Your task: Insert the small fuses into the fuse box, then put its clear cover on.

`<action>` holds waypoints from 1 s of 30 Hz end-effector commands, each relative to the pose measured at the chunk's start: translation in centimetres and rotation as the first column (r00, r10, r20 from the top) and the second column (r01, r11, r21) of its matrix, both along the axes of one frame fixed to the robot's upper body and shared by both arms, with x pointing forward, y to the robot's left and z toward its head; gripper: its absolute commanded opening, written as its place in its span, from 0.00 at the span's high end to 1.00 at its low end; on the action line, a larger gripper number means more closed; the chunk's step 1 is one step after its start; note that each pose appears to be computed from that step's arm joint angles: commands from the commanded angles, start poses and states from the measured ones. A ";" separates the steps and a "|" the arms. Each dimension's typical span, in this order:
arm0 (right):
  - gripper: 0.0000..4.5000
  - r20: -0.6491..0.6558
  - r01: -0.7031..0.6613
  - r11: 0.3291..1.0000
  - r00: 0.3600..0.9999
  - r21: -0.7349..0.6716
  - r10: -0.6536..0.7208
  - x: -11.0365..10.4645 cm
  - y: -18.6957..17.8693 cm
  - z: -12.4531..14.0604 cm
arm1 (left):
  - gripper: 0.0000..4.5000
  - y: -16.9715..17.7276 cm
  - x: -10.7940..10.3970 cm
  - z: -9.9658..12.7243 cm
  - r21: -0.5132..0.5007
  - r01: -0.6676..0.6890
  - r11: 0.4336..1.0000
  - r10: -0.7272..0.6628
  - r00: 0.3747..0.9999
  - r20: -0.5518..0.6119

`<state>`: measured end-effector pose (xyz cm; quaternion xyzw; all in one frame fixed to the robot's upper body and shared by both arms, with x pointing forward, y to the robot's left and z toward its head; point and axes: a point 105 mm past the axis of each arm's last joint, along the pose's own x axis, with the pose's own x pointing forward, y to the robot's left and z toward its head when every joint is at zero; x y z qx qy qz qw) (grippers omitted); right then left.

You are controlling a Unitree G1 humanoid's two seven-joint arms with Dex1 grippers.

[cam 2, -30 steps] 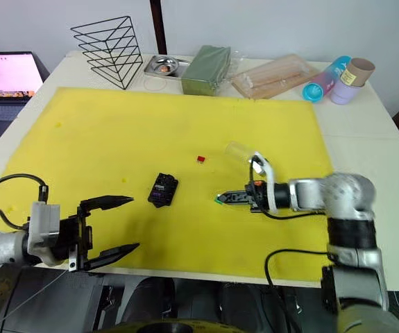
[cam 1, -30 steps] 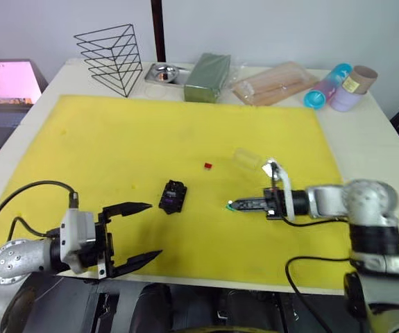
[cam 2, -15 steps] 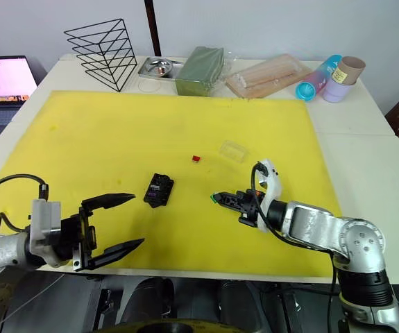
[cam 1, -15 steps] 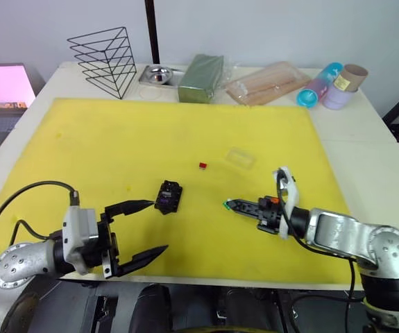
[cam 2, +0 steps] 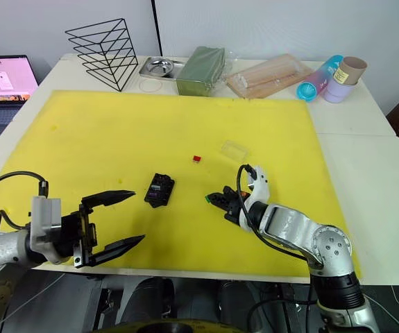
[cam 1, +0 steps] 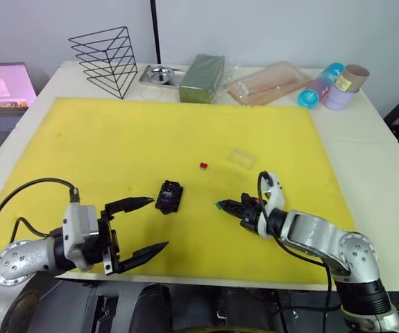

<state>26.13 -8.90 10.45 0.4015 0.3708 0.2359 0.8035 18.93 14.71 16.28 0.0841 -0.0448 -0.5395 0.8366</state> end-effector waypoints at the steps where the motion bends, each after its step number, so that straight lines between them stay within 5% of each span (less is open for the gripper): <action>1: 0.95 0.016 -0.023 0.999 1.000 0.022 0.022 -0.4 0.1 0.5 | 0.00 -0.4 -0.4 0.6 -0.011 0.017 1.000 -0.017 0.999 0.027; 9: 0.38 0.033 -0.091 0.996 0.995 -0.020 0.092 -1.2 -1.2 0.1 | 0.00 -0.6 -0.5 0.6 -0.004 0.033 0.999 -0.033 0.999 0.038; 14: 0.00 0.039 -0.329 0.937 0.941 -0.119 0.335 -2.6 -4.0 0.9 | 0.00 -0.8 -0.4 0.3 -0.014 0.037 0.999 -0.036 0.999 0.034; 18: 0.00 0.048 -0.530 0.828 0.837 -0.183 0.546 -3.4 -4.7 3.1 | 0.00 -0.8 -0.3 0.2 -0.014 0.041 0.999 -0.040 0.999 0.034; 23: 0.00 0.155 -0.687 0.628 0.621 -0.365 0.769 0.1 -3.8 5.6 | 0.00 -0.5 -0.1 -0.1 0.011 0.060 0.998 -0.060 0.997 0.041; 30: 0.04 0.087 -0.802 0.345 0.348 -0.488 0.933 3.6 -2.3 4.4 | 0.00 -0.6 -0.1 0.0 0.013 0.067 0.998 -0.067 0.997 0.037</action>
